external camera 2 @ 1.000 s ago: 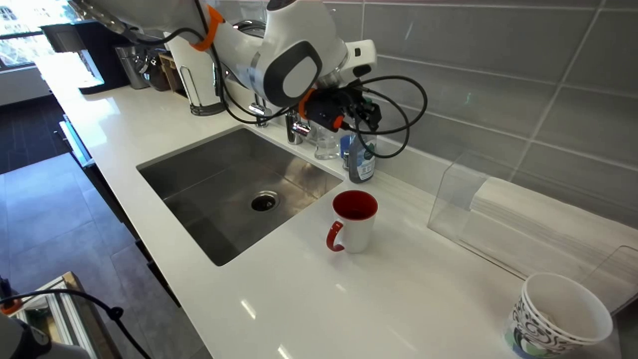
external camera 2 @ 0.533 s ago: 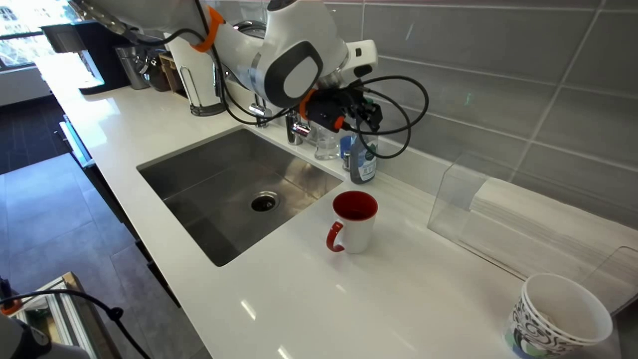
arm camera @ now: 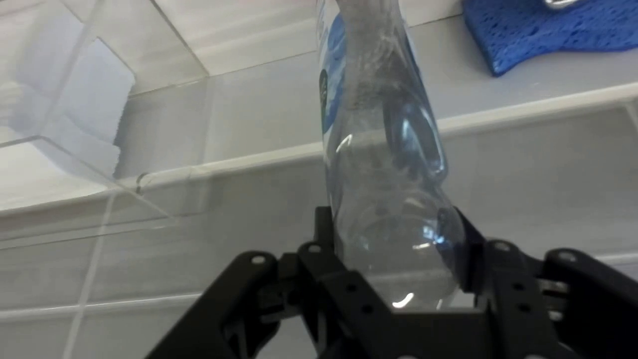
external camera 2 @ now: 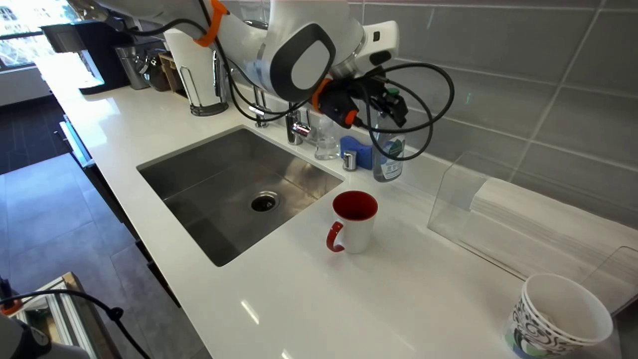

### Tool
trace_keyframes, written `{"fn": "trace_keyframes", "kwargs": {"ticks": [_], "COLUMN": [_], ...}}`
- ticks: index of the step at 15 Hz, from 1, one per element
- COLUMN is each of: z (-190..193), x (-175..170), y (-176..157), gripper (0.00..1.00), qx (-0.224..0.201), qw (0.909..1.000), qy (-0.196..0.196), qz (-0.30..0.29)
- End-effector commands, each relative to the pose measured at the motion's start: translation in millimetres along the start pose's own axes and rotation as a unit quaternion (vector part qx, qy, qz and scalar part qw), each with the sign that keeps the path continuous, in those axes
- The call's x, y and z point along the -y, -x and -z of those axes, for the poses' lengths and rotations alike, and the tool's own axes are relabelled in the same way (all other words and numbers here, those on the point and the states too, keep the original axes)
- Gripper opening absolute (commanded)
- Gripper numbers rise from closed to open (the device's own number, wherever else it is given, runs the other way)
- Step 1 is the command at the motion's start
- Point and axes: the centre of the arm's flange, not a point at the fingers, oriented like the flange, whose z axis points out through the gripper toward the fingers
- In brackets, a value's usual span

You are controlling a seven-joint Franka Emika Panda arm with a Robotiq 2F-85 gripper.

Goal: Move the dishwashing liquid to the right.

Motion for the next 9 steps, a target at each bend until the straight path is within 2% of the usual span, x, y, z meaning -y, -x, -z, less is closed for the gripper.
{"fn": "trace_keyframes", "kwargs": {"ticks": [1,4,9], "z": [12.7,6.5,-10.3], "x": [-25.7,-51.8,-60.8], "y": [-1.6,-3.8,-4.0], "gripper": [0.3,0.3,0.3], "qx": [-0.012,-0.017,-0.005], "qw": [0.9988,0.9985,0.9991], "qy": [0.032,0.033,0.018], "qz": [-0.036,-0.041,-0.038]}}
